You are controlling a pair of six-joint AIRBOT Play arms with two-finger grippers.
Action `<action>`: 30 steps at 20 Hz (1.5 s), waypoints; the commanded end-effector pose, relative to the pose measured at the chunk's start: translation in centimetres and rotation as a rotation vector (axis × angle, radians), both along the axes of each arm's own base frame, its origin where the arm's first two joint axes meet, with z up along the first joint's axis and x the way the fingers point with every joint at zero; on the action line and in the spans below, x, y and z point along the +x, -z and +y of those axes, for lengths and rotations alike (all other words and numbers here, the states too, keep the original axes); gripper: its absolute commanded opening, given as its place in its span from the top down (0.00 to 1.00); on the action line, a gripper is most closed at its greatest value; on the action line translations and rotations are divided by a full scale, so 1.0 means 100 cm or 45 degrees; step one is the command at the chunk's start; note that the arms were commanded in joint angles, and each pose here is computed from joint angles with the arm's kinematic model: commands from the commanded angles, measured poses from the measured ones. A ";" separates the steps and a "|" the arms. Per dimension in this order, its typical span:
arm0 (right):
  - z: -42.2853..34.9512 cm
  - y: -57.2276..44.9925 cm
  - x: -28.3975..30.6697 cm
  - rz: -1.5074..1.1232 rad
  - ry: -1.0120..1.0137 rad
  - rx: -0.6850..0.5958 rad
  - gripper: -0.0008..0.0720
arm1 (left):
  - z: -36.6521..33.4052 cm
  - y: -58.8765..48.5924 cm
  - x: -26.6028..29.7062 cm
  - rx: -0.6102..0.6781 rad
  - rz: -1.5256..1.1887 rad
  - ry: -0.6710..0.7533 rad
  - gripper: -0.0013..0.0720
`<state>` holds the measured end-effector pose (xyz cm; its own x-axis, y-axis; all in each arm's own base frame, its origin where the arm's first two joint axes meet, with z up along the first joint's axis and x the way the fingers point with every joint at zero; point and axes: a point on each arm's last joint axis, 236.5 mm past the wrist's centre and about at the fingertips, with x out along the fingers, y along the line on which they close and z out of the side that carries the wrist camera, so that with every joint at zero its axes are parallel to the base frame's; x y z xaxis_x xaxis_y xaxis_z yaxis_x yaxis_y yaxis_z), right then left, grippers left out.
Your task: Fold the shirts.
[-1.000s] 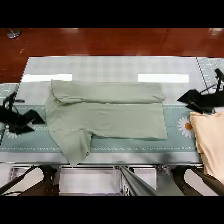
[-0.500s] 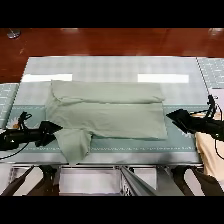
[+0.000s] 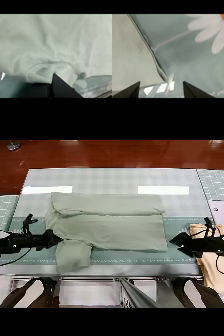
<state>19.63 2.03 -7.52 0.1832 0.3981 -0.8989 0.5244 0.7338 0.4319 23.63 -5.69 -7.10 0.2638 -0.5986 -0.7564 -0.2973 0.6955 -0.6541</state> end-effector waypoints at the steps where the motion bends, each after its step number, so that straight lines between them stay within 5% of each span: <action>1: 0.023 0.012 -0.006 0.060 0.004 0.157 0.15 | 0.002 -0.028 0.022 0.004 -0.096 0.034 0.95; 9: 0.063 0.029 0.029 0.040 -0.046 0.288 0.18 | -0.006 -0.035 0.032 -0.024 -0.138 0.024 0.95; 10: 0.064 0.024 0.044 -0.008 -0.072 0.262 0.42 | -0.005 -0.037 0.034 -0.024 -0.145 0.023 0.95; 11: 0.064 0.016 0.059 -0.062 -0.100 0.236 0.83 | -0.001 -0.043 0.038 -0.016 -0.162 0.021 0.95; 12: 0.062 0.004 0.074 -0.121 -0.132 0.216 0.95 | 0.004 -0.051 0.044 -0.010 -0.186 0.016 0.95; 16: 0.038 -0.054 0.135 -0.336 -0.195 0.084 0.95 | 0.022 -0.083 0.081 0.070 -0.325 -0.006 0.95; 23: 0.037 -0.070 0.260 -0.550 -0.160 0.086 0.95 | 0.022 -0.073 0.203 0.077 -0.334 0.044 0.95; 30: 0.043 -0.021 0.289 -0.394 -0.161 0.184 0.95 | 0.015 -0.046 0.266 -0.023 -0.234 0.118 0.95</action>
